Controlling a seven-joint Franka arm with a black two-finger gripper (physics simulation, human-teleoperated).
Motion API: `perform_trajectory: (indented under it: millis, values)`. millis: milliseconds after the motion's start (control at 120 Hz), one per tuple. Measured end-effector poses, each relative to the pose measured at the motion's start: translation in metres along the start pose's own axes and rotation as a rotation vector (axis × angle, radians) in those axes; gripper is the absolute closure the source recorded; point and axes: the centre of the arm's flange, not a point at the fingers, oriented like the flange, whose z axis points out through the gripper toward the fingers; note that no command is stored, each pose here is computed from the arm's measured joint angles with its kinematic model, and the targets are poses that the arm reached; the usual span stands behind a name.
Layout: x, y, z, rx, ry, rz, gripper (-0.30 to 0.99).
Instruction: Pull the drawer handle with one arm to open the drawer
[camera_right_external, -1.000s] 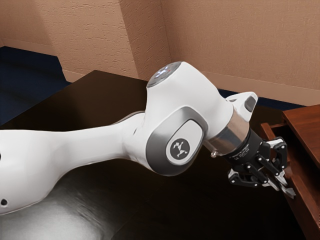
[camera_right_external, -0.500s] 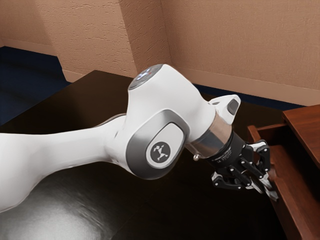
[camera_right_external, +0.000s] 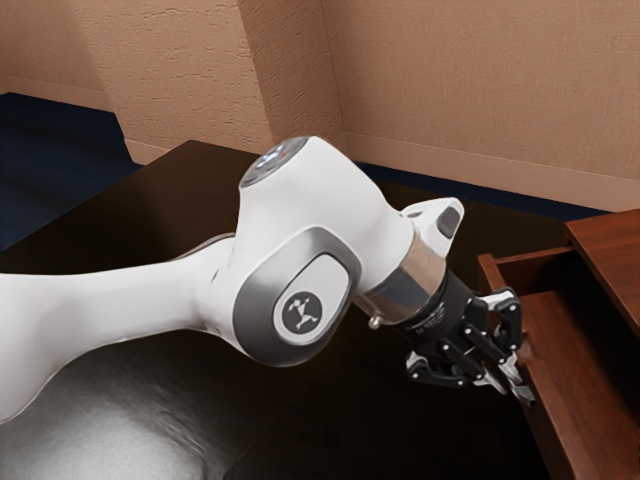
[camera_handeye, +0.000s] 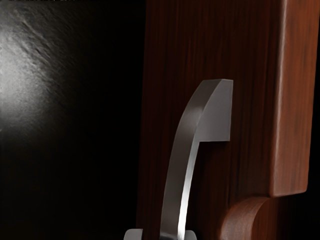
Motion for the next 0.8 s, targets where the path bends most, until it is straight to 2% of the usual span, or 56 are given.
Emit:
perform_trajectory:
  millis: [350, 567, 600, 708, 800]
  values:
    - [-0.007, -0.016, -0.009, 0.008, 0.003, 0.002, 0.7]
    - [-0.015, -0.026, -0.04, -0.021, 0.025, 0.01, 0.7]
    - [-0.014, -0.027, -0.048, -0.029, 0.034, 0.01, 0.66]
    - [-0.012, -0.027, -0.084, -0.054, 0.077, 0.028, 0.42]
    - [-0.016, -0.024, -0.136, -0.075, 0.128, 0.062, 0.28]
